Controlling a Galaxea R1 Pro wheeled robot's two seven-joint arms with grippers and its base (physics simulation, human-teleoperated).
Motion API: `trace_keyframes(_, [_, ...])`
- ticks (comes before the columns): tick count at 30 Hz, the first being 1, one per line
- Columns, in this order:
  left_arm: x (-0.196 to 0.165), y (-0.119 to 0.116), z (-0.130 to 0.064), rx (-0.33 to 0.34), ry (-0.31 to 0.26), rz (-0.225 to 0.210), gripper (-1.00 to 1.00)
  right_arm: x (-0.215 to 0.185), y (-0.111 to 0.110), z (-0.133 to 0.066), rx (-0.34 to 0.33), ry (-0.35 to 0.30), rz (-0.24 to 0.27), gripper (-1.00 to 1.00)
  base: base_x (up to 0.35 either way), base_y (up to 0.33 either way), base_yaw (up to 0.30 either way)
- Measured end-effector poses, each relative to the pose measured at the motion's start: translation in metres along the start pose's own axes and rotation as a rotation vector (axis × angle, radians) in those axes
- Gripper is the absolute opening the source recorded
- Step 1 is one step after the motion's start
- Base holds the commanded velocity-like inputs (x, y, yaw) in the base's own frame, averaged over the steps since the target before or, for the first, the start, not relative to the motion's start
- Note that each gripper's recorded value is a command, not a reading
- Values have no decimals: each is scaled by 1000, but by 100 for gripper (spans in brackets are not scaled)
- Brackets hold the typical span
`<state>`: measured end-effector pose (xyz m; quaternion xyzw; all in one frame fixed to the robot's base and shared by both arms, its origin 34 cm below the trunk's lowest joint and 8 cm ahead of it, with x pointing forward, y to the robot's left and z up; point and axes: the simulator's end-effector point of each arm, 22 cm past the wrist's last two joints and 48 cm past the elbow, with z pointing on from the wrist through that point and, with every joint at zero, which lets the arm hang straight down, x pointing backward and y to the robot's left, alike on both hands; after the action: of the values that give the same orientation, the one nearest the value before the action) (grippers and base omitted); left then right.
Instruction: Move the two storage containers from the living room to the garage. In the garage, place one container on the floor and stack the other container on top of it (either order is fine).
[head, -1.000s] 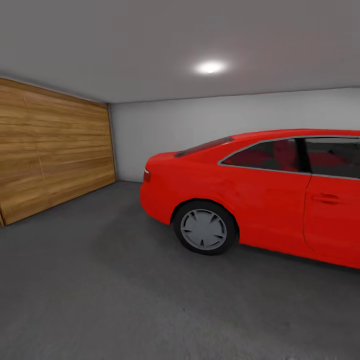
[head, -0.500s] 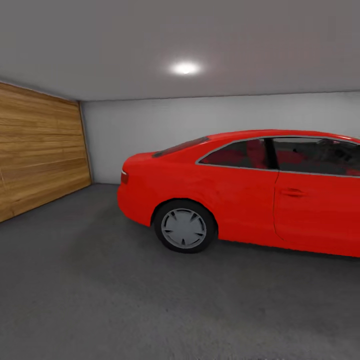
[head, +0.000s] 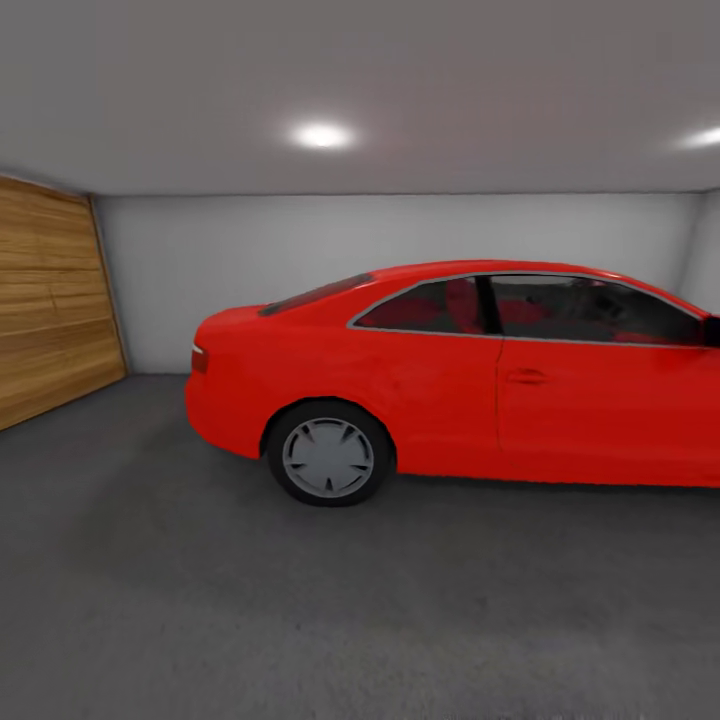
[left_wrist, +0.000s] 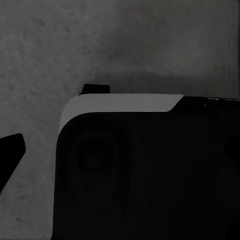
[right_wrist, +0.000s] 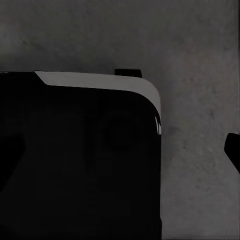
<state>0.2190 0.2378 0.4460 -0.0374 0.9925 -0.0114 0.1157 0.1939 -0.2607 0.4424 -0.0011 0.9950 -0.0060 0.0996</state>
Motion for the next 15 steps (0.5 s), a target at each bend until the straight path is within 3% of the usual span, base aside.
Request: trace_keyframes(15, [0,0,0,0,0,0,100,0,0,0,0,0,-1,100,0,0,-287])
